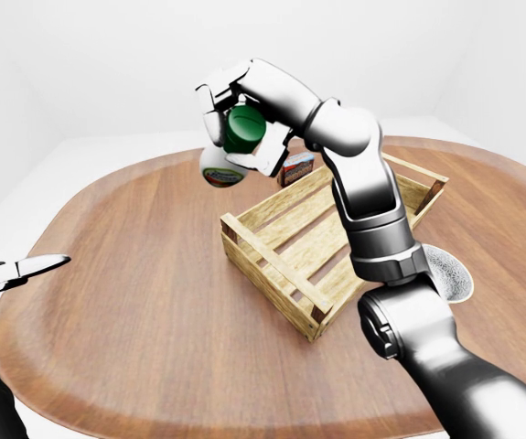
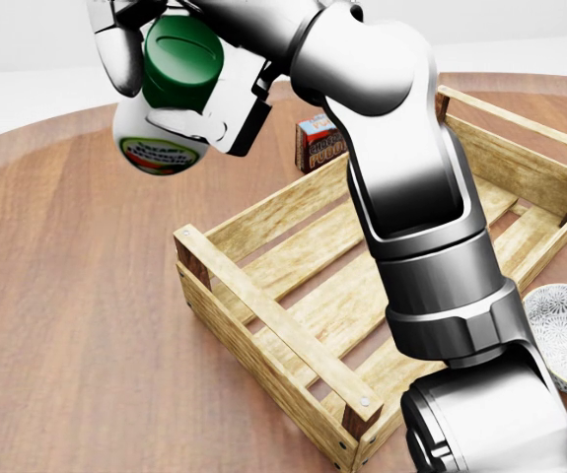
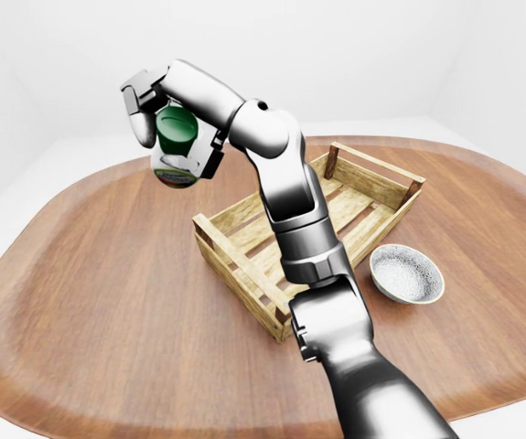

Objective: Pick up the salad dressing and put it in the tray.

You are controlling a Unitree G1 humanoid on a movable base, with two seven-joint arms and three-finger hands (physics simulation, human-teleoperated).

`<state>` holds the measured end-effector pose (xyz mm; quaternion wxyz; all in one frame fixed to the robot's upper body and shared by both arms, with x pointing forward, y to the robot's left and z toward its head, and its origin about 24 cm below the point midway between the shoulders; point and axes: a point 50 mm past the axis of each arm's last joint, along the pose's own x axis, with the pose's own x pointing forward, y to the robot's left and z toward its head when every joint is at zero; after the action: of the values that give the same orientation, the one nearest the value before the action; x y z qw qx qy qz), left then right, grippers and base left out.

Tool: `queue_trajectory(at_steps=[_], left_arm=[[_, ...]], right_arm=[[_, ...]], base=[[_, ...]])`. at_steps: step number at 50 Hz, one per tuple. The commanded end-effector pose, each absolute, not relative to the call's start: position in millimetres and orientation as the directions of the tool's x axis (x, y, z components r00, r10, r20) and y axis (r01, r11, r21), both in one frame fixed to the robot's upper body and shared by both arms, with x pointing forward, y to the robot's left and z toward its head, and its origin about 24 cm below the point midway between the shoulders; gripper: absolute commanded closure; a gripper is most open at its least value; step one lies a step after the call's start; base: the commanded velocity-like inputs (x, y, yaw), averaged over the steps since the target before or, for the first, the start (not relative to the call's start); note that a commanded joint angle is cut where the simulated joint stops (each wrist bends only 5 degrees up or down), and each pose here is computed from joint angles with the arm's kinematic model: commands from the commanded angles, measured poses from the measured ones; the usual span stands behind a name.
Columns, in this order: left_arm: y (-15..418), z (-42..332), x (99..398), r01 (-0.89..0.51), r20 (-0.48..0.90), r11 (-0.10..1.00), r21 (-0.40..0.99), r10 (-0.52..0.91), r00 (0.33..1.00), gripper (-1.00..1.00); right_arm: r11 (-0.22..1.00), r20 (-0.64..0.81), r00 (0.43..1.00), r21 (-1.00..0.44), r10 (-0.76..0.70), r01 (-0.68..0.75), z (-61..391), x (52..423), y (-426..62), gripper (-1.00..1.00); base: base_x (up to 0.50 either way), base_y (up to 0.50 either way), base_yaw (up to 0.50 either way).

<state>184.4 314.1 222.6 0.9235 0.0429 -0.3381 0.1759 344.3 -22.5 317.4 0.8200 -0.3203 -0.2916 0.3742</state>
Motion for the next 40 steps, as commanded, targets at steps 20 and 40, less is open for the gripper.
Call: queue_trajectory(at_steps=[20,40], left_arm=[[311.3,222.3,185.1,-0.350,0.640,0.936,-0.030,0.287,0.713,-1.00],[311.7,221.6,185.5,-0.351,0.638,0.936,-0.030,0.288,0.714,-1.00]], right_arm=[[0.984,0.227,0.971,-0.172,0.074,-0.035,220.6,401.0,-197.4,1.00],[0.996,-0.097,0.995,-0.092,0.003,-0.012,148.3,406.8,-223.3,1.00]], base=[[0.00,0.00,0.00],[0.00,0.00,0.00]])
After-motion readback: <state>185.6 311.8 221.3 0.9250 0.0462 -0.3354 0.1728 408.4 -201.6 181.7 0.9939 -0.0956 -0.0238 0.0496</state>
